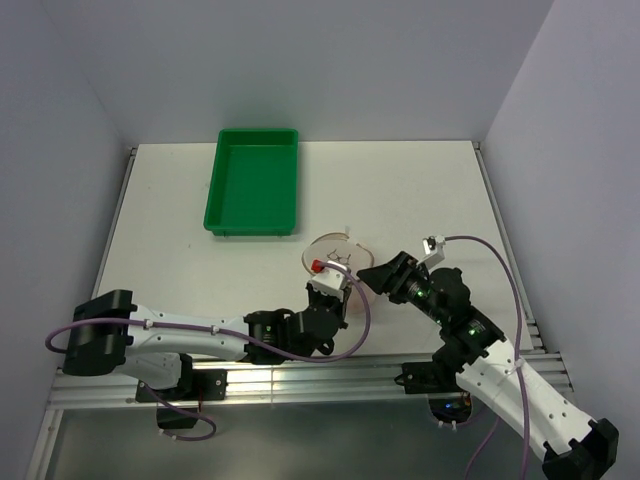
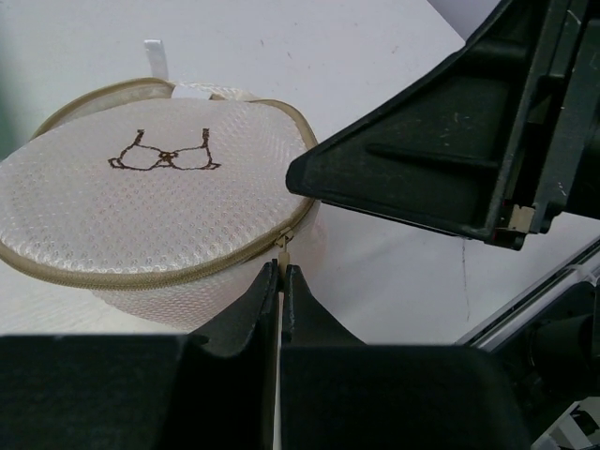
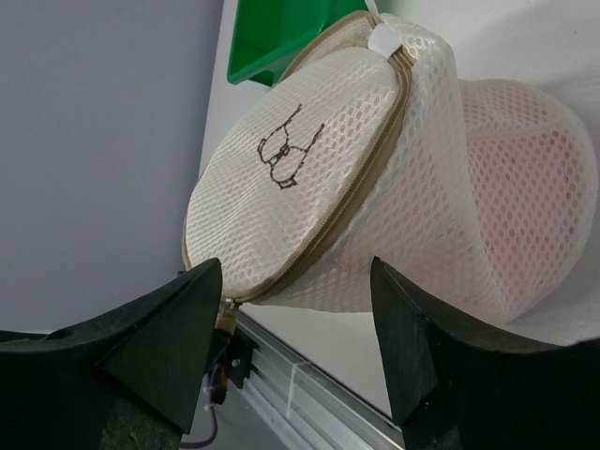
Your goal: Place the bra in the laundry bag and zip it closed
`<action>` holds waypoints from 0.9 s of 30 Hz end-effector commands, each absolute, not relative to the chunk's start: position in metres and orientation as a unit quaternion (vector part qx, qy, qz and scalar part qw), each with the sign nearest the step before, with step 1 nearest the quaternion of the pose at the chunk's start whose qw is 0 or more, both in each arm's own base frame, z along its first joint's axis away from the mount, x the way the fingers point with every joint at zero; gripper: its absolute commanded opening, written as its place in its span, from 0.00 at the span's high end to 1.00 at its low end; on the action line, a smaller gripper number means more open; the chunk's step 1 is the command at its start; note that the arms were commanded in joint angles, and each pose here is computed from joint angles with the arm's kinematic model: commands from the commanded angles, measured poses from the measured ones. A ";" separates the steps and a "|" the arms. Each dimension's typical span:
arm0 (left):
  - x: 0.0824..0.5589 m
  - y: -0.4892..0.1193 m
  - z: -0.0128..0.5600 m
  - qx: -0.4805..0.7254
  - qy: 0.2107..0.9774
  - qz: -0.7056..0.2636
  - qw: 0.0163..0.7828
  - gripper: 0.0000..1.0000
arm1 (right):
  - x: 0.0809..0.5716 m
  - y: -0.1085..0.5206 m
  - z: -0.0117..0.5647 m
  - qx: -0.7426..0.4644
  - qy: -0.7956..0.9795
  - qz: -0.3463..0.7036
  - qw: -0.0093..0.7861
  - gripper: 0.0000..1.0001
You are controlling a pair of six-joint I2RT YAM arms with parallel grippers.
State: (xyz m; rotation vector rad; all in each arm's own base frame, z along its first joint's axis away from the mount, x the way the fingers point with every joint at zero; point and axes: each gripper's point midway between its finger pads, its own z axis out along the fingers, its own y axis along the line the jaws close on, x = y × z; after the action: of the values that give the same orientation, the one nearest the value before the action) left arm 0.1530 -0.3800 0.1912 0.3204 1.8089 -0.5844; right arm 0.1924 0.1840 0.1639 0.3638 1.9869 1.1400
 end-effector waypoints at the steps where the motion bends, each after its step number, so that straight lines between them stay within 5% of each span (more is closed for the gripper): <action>1: 0.149 -0.395 0.212 0.125 0.759 -0.288 0.570 1.00 | 0.201 0.185 0.185 0.152 0.765 0.462 0.422 0.30; 6: 0.148 -0.392 0.211 0.126 0.759 -0.291 0.569 1.00 | 0.204 0.187 0.187 0.150 0.766 0.460 0.423 0.38; 16: 0.145 -0.372 0.191 0.120 0.774 -0.278 0.557 1.00 | 0.210 0.180 0.184 0.157 0.768 0.438 0.440 0.98; 27: 0.157 -0.284 0.157 0.063 0.802 -0.184 0.565 1.00 | 0.241 0.154 0.186 0.128 0.782 0.385 0.472 1.00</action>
State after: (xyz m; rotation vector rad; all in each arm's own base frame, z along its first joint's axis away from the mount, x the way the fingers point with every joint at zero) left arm 0.1504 -0.3135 0.1540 0.2301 1.9002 -0.5093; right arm 0.2222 0.1643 0.1572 0.3810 2.0073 0.9834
